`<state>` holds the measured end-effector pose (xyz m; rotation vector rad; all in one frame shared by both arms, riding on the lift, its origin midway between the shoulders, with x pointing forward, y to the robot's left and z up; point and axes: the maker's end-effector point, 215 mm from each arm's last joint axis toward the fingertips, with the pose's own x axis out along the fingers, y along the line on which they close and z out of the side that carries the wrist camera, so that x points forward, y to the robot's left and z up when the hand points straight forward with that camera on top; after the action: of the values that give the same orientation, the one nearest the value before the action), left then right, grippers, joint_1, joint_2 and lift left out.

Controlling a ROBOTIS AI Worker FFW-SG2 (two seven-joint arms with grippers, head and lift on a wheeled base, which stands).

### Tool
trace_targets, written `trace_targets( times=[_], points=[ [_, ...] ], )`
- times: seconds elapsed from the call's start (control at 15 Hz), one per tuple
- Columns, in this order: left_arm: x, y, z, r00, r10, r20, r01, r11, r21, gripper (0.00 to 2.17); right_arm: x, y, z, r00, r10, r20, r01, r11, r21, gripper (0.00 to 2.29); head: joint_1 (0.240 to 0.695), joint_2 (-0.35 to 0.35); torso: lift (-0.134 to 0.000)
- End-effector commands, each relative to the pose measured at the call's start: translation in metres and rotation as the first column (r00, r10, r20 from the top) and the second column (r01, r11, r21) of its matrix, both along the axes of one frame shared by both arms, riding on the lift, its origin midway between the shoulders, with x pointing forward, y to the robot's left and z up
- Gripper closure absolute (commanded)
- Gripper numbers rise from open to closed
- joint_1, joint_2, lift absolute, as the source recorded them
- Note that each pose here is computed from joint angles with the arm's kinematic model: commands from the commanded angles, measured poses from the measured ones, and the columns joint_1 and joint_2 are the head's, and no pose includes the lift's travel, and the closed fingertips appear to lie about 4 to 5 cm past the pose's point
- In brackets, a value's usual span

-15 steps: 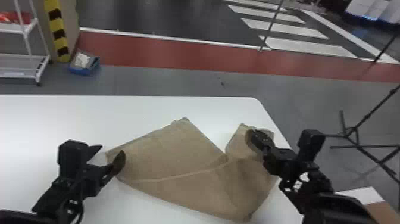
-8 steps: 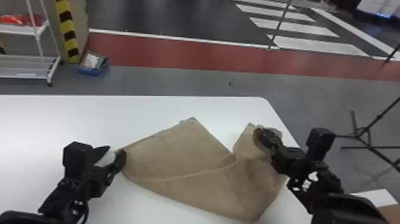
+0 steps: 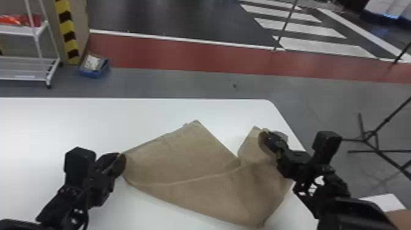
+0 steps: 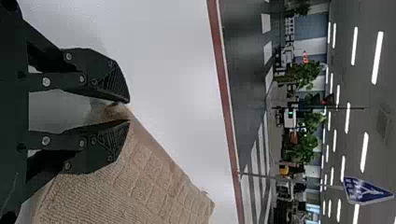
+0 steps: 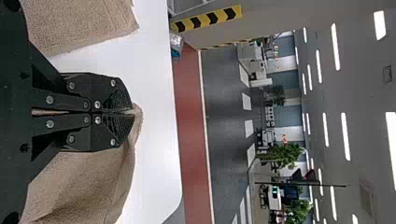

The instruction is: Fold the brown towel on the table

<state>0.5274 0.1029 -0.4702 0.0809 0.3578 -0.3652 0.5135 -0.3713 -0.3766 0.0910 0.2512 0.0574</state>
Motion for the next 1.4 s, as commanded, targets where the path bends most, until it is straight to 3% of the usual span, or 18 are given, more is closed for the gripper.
trace_targets(
  times=[0.0,0.13,0.2,0.33,0.53,0.73,0.93,1.13,1.33],
  points=[
    [-0.004,-0.002,0.003,1.0,-0.006,-0.001,0.006,1.0,-0.003,1.03,0.0,0.0,0.0,1.0,-0.001,-0.001,0.001,1.0,0.001,1.6,0.695,-0.277,-0.118],
    [0.0,-0.002,0.014,1.0,0.001,0.019,-0.001,1.0,-0.005,1.71,0.0,0.001,0.0,1.0,0.001,-0.003,-0.001,1.0,0.002,1.6,0.695,-0.279,-0.118],
    [-0.003,-0.001,0.015,1.0,-0.003,0.019,0.003,1.0,-0.009,1.8,0.0,0.001,0.0,1.0,0.001,-0.005,-0.001,1.0,0.002,1.6,0.695,-0.28,-0.118],
    [-0.003,0.008,0.031,0.999,0.014,0.04,-0.014,1.0,-0.015,1.8,0.002,0.0,0.005,1.0,0.006,0.0,-0.006,1.0,-0.013,1.6,0.695,-0.279,-0.118],
    [-0.004,0.08,0.072,0.986,0.15,0.073,-0.15,0.989,-0.005,1.8,0.009,-0.005,0.027,0.999,0.052,0.01,-0.051,0.997,-0.063,1.6,0.695,-0.268,-0.118],
    [-0.013,0.171,0.15,0.932,0.309,0.19,-0.311,0.95,-0.023,1.8,0.008,-0.028,0.035,0.998,0.068,-0.016,-0.069,0.993,-0.091,1.6,0.695,-0.202,-0.118],
    [-0.045,0.251,0.201,0.858,0.451,0.246,-0.458,0.888,-0.03,1.79,0.001,-0.022,0.031,0.992,0.124,-0.032,-0.126,0.989,-0.08,1.6,0.695,-0.115,-0.118],
    [-0.057,0.275,0.212,0.833,0.504,0.23,-0.509,0.86,-0.04,1.79,-0.004,-0.022,0.028,0.988,0.149,-0.045,-0.153,0.985,-0.082,1.6,0.695,-0.047,-0.118],
    [-0.062,0.262,0.221,0.844,0.492,0.213,-0.495,0.868,-0.039,1.79,-0.004,-0.006,0.047,0.981,0.194,-0.014,-0.194,0.979,-0.064,1.6,0.695,-0.014,-0.118]
  ],
)
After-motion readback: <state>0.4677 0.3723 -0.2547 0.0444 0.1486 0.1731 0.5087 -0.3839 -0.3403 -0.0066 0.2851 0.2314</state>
